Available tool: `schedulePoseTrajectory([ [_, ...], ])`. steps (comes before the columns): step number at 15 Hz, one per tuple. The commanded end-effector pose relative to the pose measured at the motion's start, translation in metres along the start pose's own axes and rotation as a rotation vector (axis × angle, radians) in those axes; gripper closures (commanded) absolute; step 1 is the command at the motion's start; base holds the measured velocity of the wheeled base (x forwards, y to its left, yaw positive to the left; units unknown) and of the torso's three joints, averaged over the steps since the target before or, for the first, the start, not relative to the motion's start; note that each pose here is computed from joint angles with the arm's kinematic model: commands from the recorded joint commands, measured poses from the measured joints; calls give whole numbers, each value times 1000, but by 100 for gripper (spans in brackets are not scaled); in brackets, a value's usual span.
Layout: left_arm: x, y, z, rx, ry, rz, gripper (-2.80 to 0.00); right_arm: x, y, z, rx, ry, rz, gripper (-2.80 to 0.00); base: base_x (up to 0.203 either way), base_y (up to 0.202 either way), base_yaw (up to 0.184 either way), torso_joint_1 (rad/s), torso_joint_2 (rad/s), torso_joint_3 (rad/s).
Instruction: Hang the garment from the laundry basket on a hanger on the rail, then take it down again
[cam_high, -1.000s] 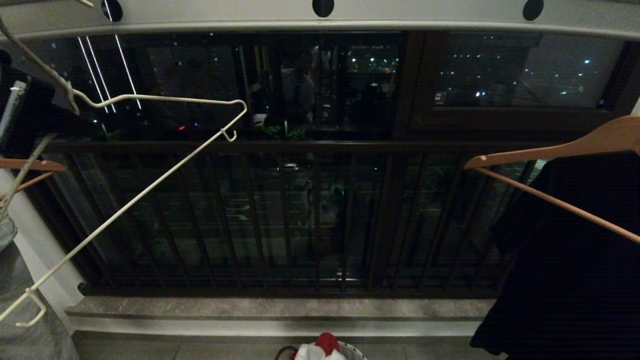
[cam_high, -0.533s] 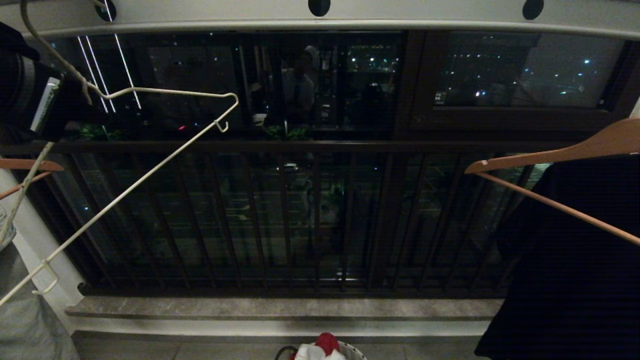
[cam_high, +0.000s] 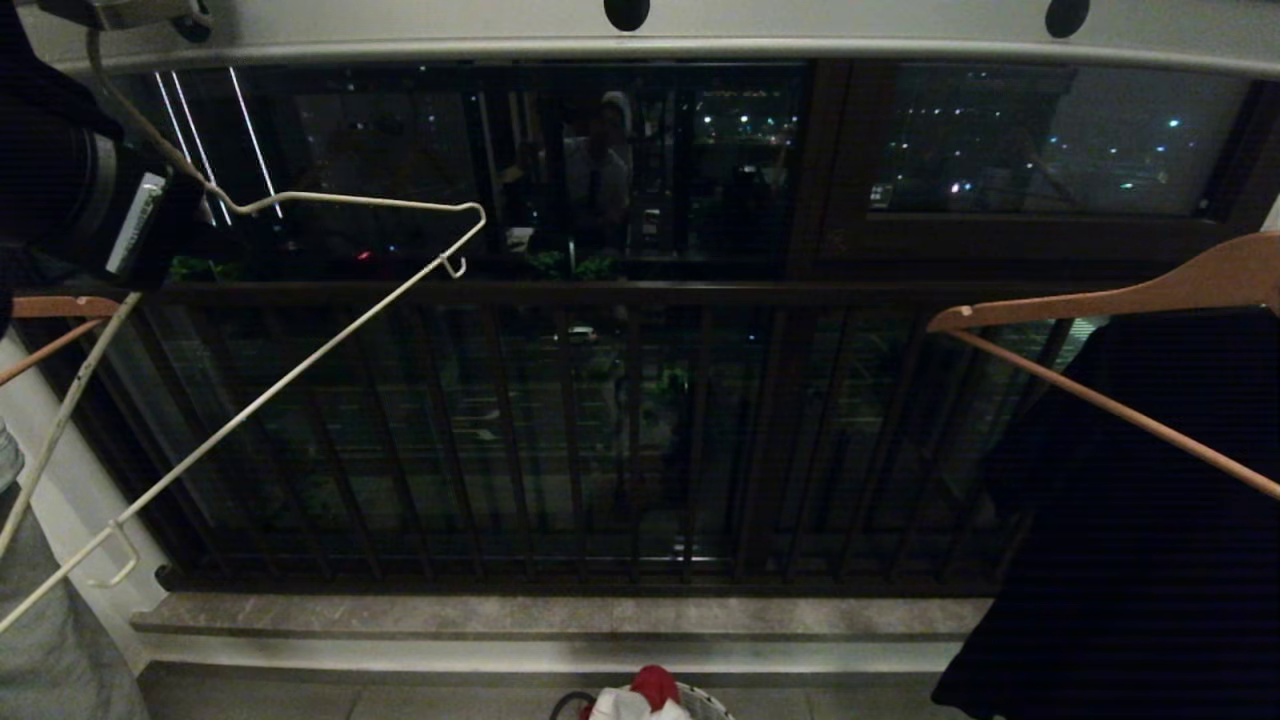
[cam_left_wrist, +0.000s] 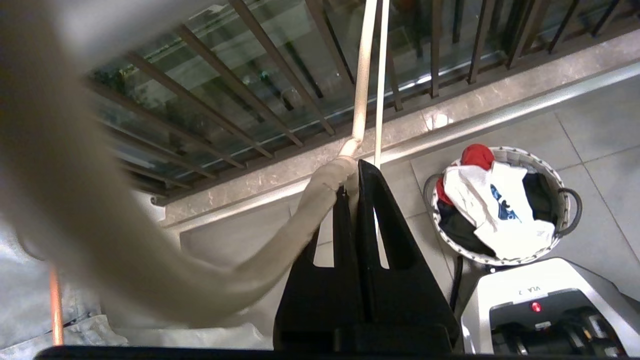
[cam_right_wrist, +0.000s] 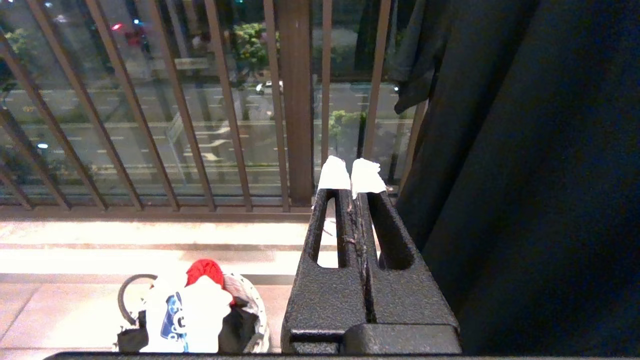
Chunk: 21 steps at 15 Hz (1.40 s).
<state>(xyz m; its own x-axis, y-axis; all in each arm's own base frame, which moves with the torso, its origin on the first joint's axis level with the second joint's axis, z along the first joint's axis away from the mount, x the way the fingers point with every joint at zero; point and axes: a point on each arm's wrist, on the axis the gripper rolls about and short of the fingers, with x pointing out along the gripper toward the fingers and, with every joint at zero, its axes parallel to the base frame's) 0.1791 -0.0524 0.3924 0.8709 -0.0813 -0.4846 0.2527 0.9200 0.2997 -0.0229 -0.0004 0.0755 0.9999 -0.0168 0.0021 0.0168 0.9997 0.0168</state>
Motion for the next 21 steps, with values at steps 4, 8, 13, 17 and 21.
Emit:
schedulePoseTrajectory([
  [4,3,-1,0,5,15,-2,0,0,0,0,0,1,0,0,0,0,0,0,0,0],
  [8,3,-1,0,5,13,-1,-280,0,0,0,0,1,0,0,0,0,0,0,0,0],
  [13,-21,3,-4,-5,-32,9,-280,0,0,0,0,1,0,0,0,0,0,0,0,0],
  [17,-65,9,-15,-33,-132,24,-280,0,0,0,0,1,0,0,0,0,0,0,0,0],
  [21,-99,9,-35,-67,-173,-1,0,0,0,0,0,1,0,0,0,0,0,0,0,0],
])
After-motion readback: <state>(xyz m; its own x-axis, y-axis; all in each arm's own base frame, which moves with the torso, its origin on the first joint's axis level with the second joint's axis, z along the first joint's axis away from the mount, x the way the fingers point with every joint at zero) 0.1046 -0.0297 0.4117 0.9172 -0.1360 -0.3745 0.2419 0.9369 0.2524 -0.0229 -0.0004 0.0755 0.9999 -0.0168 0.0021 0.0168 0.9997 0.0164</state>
